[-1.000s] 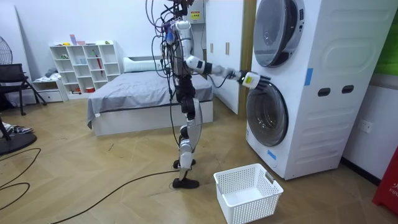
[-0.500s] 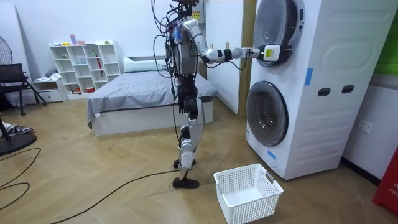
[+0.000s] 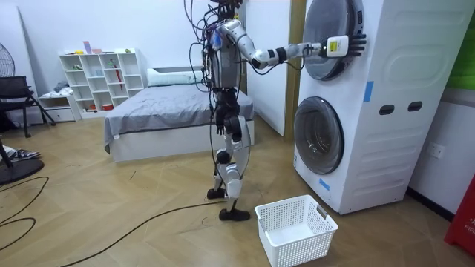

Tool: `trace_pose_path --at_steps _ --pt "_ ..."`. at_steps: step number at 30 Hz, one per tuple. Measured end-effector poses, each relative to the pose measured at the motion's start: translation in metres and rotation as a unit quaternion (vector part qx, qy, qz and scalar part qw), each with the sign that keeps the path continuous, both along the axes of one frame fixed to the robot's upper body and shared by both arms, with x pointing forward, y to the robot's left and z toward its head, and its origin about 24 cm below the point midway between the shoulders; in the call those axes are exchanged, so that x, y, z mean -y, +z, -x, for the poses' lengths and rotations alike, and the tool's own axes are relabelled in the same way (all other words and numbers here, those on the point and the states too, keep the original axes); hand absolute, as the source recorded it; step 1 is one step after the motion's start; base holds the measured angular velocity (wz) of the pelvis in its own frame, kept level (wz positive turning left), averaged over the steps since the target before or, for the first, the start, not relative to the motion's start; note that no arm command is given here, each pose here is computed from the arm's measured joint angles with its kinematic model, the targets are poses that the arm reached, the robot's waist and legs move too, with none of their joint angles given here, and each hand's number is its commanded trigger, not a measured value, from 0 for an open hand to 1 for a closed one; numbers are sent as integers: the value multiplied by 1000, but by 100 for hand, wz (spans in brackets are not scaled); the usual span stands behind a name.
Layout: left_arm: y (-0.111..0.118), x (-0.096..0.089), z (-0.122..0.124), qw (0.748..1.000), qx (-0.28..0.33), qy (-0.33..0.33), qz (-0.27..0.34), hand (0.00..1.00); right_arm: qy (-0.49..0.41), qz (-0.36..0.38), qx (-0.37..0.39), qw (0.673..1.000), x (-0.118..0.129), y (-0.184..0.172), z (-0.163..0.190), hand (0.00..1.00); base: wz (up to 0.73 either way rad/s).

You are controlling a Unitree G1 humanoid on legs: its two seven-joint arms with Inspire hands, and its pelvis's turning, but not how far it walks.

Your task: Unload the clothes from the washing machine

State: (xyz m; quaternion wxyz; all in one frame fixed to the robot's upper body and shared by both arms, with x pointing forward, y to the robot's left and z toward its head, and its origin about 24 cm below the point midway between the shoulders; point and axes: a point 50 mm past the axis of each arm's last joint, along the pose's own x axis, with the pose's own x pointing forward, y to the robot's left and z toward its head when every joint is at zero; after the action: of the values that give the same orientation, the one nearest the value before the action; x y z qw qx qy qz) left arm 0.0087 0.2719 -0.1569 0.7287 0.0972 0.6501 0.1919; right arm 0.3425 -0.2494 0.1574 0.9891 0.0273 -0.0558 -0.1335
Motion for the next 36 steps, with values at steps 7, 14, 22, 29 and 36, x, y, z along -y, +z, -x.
trace_pose_path --at_steps 7,14,22,29,36 --pt "2 -4 6 1000 -15 4 -4 0 18 -15 32 999 -7 19 -2 0 -6" --pt "1 -2 5 1000 -11 3 -2 0 42 55 106 992 -29 52 10 0 -6" --pt "0 -1 7 1000 -17 -1 0 0 69 77 135 985 -44 52 32 0 -9" --pt "-3 3 7 1000 -26 -14 12 0 100 26 152 983 -60 27 50 0 -14" --pt "-5 8 11 999 -39 -22 18 0 130 -9 105 986 -63 -22 71 0 0"
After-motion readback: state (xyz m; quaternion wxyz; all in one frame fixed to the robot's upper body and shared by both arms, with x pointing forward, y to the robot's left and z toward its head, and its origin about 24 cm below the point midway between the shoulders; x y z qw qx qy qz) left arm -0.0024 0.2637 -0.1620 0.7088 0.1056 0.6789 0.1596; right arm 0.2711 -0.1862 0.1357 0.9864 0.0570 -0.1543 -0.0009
